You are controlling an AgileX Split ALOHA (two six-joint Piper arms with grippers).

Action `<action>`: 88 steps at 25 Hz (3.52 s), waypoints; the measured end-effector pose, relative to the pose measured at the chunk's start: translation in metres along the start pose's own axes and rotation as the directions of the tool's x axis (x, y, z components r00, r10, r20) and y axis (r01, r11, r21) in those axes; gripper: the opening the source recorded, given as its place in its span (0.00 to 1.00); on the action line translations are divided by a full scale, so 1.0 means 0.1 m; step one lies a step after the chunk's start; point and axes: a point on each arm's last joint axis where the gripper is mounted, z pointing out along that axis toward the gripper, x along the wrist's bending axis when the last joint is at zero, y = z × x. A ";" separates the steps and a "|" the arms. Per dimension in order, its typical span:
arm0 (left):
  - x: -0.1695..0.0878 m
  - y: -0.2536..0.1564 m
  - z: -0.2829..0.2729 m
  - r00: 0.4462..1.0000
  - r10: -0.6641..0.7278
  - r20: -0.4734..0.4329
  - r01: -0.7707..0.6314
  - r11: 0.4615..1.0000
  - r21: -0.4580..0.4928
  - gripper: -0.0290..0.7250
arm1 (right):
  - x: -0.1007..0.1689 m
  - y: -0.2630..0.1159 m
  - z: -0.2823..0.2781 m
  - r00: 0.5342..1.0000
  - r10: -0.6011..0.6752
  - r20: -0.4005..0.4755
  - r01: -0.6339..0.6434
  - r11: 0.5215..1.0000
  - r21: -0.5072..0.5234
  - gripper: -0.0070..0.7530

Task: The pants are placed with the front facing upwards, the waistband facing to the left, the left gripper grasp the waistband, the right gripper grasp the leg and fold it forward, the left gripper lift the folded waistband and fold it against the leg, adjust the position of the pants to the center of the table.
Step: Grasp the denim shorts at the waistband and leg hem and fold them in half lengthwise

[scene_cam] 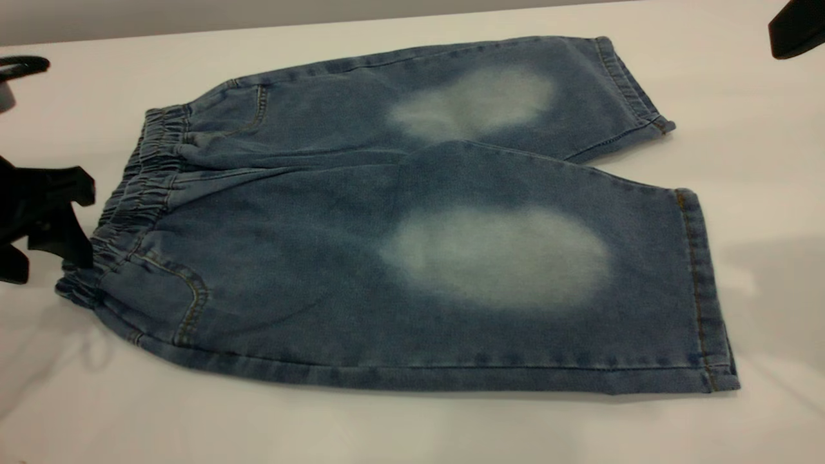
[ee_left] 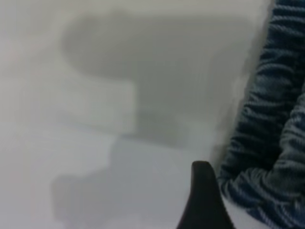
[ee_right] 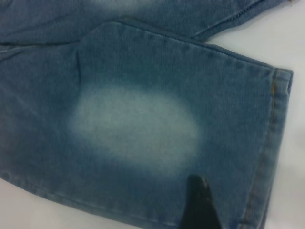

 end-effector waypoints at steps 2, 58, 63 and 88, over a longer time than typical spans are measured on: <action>-0.04 -0.01 0.04 1.000 0.015 0.002 -0.015 1.000 -0.001 0.63 | 0.00 0.00 0.00 1.000 0.000 0.000 0.000 1.000 0.000 0.56; -0.15 -0.11 0.21 0.998 0.063 0.003 -0.063 0.997 0.033 0.13 | -0.22 -0.57 0.71 0.987 0.137 -0.087 -0.103 0.941 0.322 0.56; -0.15 -0.11 0.21 0.998 0.064 0.003 -0.064 0.997 0.033 0.13 | -0.40 -0.55 0.87 0.975 0.196 -0.108 -0.154 0.937 0.314 0.56; -0.15 -0.11 0.21 0.998 0.064 0.003 -0.064 0.998 0.025 0.13 | -0.88 -1.05 1.36 0.918 0.363 -0.160 -0.256 0.851 0.458 0.56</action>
